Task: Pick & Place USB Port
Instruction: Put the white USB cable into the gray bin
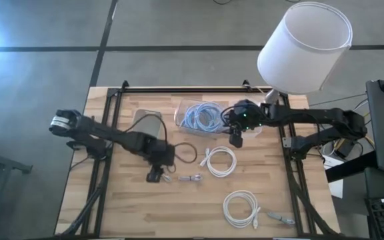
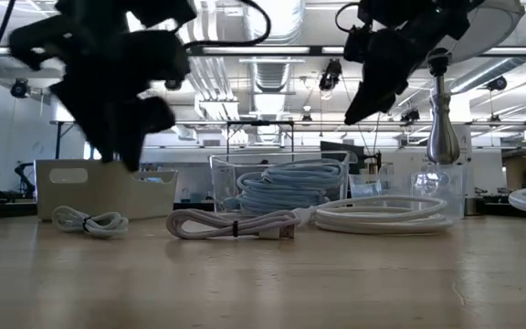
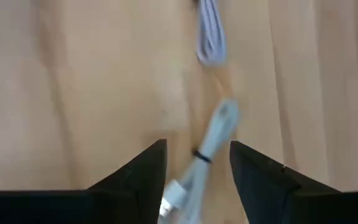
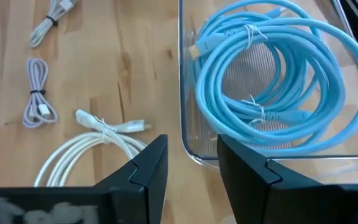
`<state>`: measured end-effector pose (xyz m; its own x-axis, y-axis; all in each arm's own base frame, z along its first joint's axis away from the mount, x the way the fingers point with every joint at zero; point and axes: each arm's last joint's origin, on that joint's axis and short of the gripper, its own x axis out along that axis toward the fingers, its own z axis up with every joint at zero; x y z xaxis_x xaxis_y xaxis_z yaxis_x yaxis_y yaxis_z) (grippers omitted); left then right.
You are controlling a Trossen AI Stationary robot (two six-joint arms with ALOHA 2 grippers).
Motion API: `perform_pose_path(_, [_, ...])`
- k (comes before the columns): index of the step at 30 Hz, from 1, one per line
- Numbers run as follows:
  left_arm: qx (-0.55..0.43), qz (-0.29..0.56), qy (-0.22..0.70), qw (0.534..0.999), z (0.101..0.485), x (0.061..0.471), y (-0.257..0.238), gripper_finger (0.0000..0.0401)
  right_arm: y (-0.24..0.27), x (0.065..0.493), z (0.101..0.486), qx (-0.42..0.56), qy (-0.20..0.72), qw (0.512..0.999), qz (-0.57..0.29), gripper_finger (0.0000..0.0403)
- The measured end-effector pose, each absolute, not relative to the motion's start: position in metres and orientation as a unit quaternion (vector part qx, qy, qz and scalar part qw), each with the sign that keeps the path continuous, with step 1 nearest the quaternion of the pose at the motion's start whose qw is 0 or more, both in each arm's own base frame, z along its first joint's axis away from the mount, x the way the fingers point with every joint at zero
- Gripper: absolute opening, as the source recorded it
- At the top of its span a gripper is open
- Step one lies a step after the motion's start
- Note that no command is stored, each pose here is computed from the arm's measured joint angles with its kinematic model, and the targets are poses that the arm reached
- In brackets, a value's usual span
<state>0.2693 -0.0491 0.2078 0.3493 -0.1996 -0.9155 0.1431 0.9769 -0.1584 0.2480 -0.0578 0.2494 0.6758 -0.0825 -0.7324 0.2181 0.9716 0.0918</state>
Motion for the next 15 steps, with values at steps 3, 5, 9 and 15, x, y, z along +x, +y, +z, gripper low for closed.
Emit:
perform_pose_path(3, [-0.029, -0.109, 0.572, 0.813, 0.192, 0.26, -0.059, 0.0172, -0.057, 0.245, 0.245, 0.084, 0.382, 0.917, -0.083, 0.013])
perform_pose_path(5, [-0.033, -0.109, 0.581, 0.806, 0.183, 0.254, -0.064, 0.017, -0.057, 0.245, 0.242, 0.083, 0.374, 0.92, -0.083, 0.013])
perform_pose_path(9, [-0.015, -0.106, 0.59, 0.8, 0.167, 0.244, -0.069, 0.0169, -0.056, 0.243, 0.244, 0.082, 0.367, 0.923, -0.083, 0.0133])
perform_pose_path(15, [0.024, -0.05, 0.557, 0.829, 0.151, 0.241, -0.064, 0.0163, -0.056, 0.243, 0.248, 0.082, 0.359, 0.926, -0.083, 0.0139])
